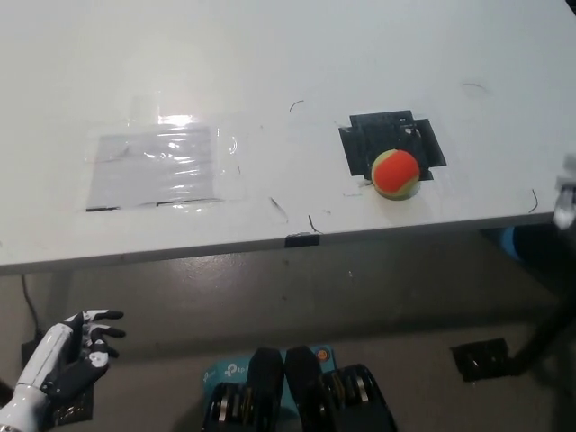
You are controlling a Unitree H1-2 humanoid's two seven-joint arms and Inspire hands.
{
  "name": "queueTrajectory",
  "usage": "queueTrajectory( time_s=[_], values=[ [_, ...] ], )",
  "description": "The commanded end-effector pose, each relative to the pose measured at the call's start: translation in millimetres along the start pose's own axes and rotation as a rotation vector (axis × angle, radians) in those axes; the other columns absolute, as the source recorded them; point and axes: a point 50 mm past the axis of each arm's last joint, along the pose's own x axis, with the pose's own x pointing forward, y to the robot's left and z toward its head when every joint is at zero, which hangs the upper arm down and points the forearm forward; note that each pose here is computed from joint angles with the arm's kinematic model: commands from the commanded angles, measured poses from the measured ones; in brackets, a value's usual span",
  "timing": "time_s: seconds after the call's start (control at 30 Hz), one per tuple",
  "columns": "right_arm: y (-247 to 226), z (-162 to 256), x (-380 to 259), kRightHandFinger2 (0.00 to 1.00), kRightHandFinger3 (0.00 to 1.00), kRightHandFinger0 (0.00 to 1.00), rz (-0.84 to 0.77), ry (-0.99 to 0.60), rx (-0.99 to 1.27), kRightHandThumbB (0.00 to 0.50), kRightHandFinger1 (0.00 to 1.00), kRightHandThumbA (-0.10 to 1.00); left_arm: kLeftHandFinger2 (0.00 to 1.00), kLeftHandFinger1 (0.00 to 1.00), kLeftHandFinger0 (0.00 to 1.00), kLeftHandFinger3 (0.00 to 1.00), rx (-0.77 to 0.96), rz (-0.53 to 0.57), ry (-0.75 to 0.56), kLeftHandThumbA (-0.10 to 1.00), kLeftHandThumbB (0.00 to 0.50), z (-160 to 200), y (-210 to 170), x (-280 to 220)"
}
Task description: The robot uses right hand to squeeze a small tennis ball placed on the black area of the table
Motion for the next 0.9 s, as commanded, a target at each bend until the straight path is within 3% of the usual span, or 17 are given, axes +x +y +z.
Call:
queueTrajectory(
  time_s=[0.0, 0.07, 0.13, 0.23, 0.27, 0.33, 0.43, 0.53, 0.67, 0.8, 0.87],
  values=[
    [-7, 59, 51, 0.79, 1.0, 0.41, 0.018, -0.211, -0.066, 0.262, 0.58, 0.22, 0.61, 0.51, 0.42, 0.71, 0.033, -0.004, -0.026, 0.0, 0.032, 12, 8, 0],
    [1, 81, 69, 0.75, 0.97, 0.28, 0.054, -0.249, -0.08, 0.284, 0.51, 0.29, 0.6, 0.5, 0.41, 0.7, 0.018, -0.002, -0.03, 0.0, 0.038, 12, 9, -1],
    [11, 93, 77, 0.75, 0.97, 0.28, 0.102, -0.271, -0.087, 0.297, 0.56, 0.31, 0.59, 0.48, 0.39, 0.69, 0.009, -0.001, -0.034, -0.03, 0.032, 11, 8, -1],
    [23, 99, 84, 0.96, 1.0, 0.56, 0.225, -0.234, -0.147, 0.312, 0.8, 0.3, 0.6, 0.48, 0.39, 0.7, 0.021, -0.002, -0.035, -0.05, 0.03, 12, 8, -1],
    [24, 99, 86, 0.98, 1.0, 0.62, 0.243, -0.225, -0.15, 0.306, 0.84, 0.31, 0.6, 0.49, 0.4, 0.69, 0.027, -0.002, -0.037, -0.04, 0.031, 12, 9, -1],
    [34, 96, 95, 1.0, 1.0, 0.82, 0.323, -0.148, -0.121, 0.351, 1.0, 0.29, 0.6, 0.5, 0.42, 0.69, 0.019, 0.002, -0.028, -0.01, 0.039, 13, 11, 0],
    [47, 78, 102, 1.0, 1.0, 0.98, 0.427, -0.079, -0.198, 0.377, 1.0, 0.39, 0.62, 0.5, 0.41, 0.7, 0.021, 0.001, -0.032, -0.01, 0.031, 13, 11, 0],
    [60, 59, 101, 1.0, 1.0, 1.0, 0.479, -0.03, -0.261, 0.434, 1.0, 0.46, 0.59, 0.48, 0.39, 0.7, 0.019, 0.002, -0.037, -0.03, 0.04, 13, 11, 0],
    [73, 46, 96, 1.0, 1.0, 1.0, 0.566, 0.018, -0.319, 0.439, 1.0, 0.48, 0.6, 0.5, 0.41, 0.7, 0.02, 0.005, -0.028, 0.0, 0.038, 11, 12, -3],
    [86, 35, 93, 1.0, 1.0, 1.0, 0.595, 0.051, -0.394, 0.497, 1.0, 0.53, 0.61, 0.5, 0.4, 0.7, 0.031, 0.001, -0.028, -0.01, 0.033, 10, 13, -3],
    [91, 32, 93, 1.0, 1.0, 1.0, 0.596, 0.065, -0.446, 0.5, 1.0, 0.61, 0.61, 0.5, 0.4, 0.7, 0.033, 0.002, -0.02, -0.02, 0.032, 10, 13, -3]
  ],
)
